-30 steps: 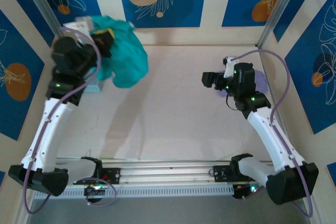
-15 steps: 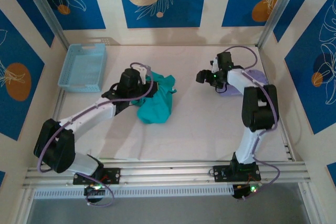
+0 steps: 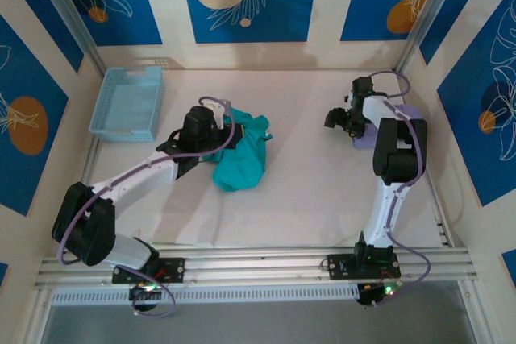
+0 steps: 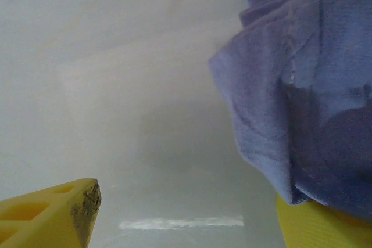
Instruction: Fold the inside-out t-shirt
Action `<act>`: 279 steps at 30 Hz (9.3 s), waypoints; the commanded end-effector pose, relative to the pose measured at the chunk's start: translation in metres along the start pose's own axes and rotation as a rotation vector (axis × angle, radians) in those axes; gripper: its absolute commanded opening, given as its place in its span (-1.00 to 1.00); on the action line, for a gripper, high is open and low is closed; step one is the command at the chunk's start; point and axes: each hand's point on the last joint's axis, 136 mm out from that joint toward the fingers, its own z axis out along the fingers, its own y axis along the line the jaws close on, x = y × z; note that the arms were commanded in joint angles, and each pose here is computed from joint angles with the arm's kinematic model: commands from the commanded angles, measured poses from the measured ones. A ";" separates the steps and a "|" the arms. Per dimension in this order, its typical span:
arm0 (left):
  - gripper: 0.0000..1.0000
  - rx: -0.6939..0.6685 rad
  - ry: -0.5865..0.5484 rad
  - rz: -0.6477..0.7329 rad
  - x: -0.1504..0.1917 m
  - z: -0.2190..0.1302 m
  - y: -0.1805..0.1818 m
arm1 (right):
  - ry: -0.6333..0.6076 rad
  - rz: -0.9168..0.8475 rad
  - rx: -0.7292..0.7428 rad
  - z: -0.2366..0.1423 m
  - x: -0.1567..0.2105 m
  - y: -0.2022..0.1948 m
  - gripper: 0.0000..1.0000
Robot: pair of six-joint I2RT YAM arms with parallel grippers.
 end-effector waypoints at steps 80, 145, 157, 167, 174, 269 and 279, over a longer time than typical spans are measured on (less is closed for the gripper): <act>-1.00 -0.004 -0.198 -0.087 -0.055 -0.091 0.044 | -0.358 -0.368 -0.094 -0.179 0.028 0.149 -0.49; 0.27 -0.297 0.222 -0.124 0.091 -0.002 0.160 | -0.070 -0.197 -0.827 -0.125 0.151 0.204 -1.00; -1.00 -0.168 0.038 -0.051 0.008 0.005 0.123 | -0.274 -0.273 -0.858 -0.195 0.113 0.211 -1.00; -1.00 0.055 -0.591 0.154 -0.191 -0.189 -0.037 | -0.762 -0.497 -0.946 -0.409 0.090 0.232 -1.00; -1.00 0.016 -0.728 0.256 -0.244 -0.250 -0.074 | -0.952 -0.543 -0.938 -0.491 0.089 0.231 -1.00; -1.00 0.044 -0.063 0.026 -0.085 0.015 0.045 | -0.420 -0.763 -0.165 -0.087 0.105 0.228 -1.00; -0.17 -0.112 -0.037 0.033 -0.116 0.059 0.080 | -0.321 -0.280 -0.491 -0.123 0.049 0.197 -1.00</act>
